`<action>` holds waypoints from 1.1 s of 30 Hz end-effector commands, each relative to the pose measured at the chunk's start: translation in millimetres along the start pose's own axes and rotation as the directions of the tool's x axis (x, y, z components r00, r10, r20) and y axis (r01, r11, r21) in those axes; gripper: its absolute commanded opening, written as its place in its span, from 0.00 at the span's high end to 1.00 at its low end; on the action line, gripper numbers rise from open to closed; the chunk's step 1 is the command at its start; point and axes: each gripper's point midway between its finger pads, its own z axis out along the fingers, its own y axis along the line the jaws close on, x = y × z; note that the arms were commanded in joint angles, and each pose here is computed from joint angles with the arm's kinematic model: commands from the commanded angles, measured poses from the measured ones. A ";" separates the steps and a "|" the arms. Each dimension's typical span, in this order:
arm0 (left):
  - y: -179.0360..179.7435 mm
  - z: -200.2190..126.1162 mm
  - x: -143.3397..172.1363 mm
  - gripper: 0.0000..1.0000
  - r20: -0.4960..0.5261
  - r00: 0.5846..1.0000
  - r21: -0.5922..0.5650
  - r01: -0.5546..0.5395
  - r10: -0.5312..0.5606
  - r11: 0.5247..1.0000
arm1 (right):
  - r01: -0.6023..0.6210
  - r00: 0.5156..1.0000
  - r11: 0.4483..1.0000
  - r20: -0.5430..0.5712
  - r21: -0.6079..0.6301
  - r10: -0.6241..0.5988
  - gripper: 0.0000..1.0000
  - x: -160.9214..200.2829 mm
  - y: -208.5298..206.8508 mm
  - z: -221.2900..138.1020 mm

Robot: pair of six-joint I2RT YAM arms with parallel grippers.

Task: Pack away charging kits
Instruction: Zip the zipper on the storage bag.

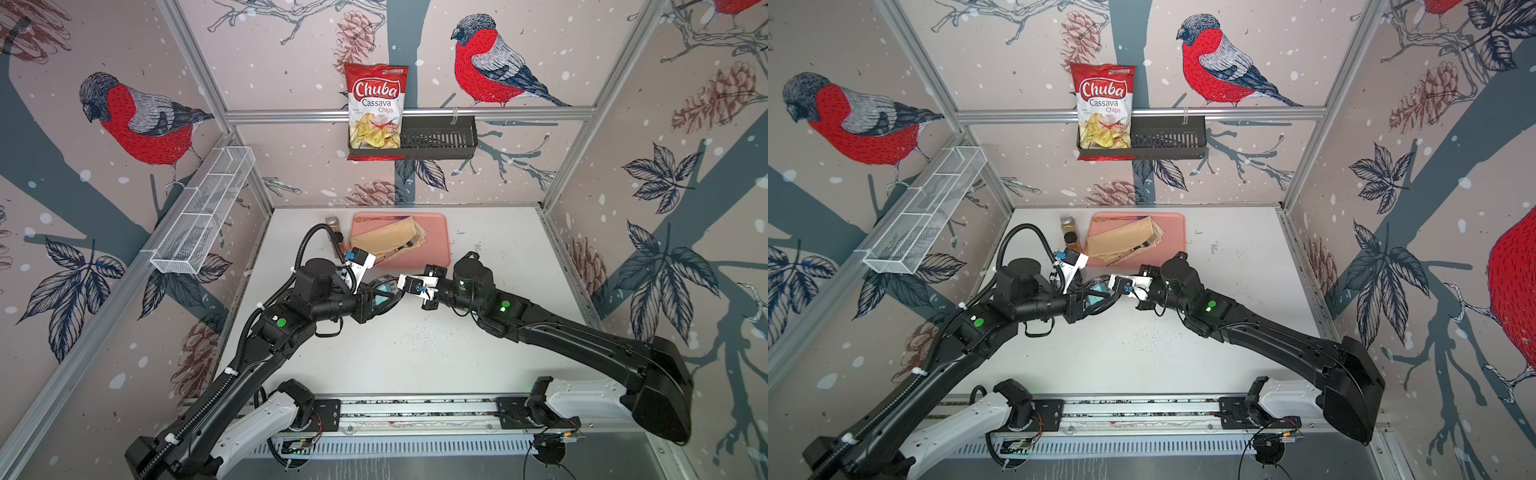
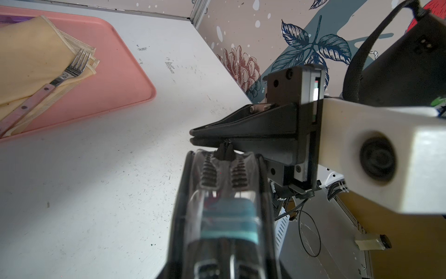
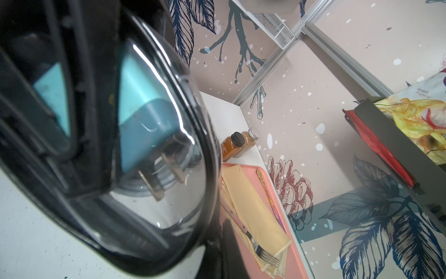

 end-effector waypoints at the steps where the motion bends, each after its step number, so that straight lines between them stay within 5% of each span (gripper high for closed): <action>1: 3.5 -1.6 24.9 1.00 -0.102 0.994 -0.013 0.035 -0.036 0.999 | 0.075 0.996 0.992 0.036 0.103 -0.079 1.00 -13.0 -29.2 -6.0; 9: 5.7 4.7 25.0 1.00 -0.129 0.991 -0.012 0.039 -0.040 0.999 | 0.153 0.982 0.984 0.097 0.096 -0.162 1.00 -35.7 -43.3 -14.1; 21: 1.9 9.3 18.4 1.00 -0.132 0.991 0.006 0.029 -0.028 1.000 | 0.191 0.981 0.981 0.025 0.040 -0.192 1.00 -28.4 -38.7 14.6; 33: 6.2 14.4 22.1 1.00 -0.156 0.987 -0.005 0.029 -0.029 1.000 | 0.367 0.927 0.929 0.062 0.035 -0.369 1.00 -37.5 -34.1 1.4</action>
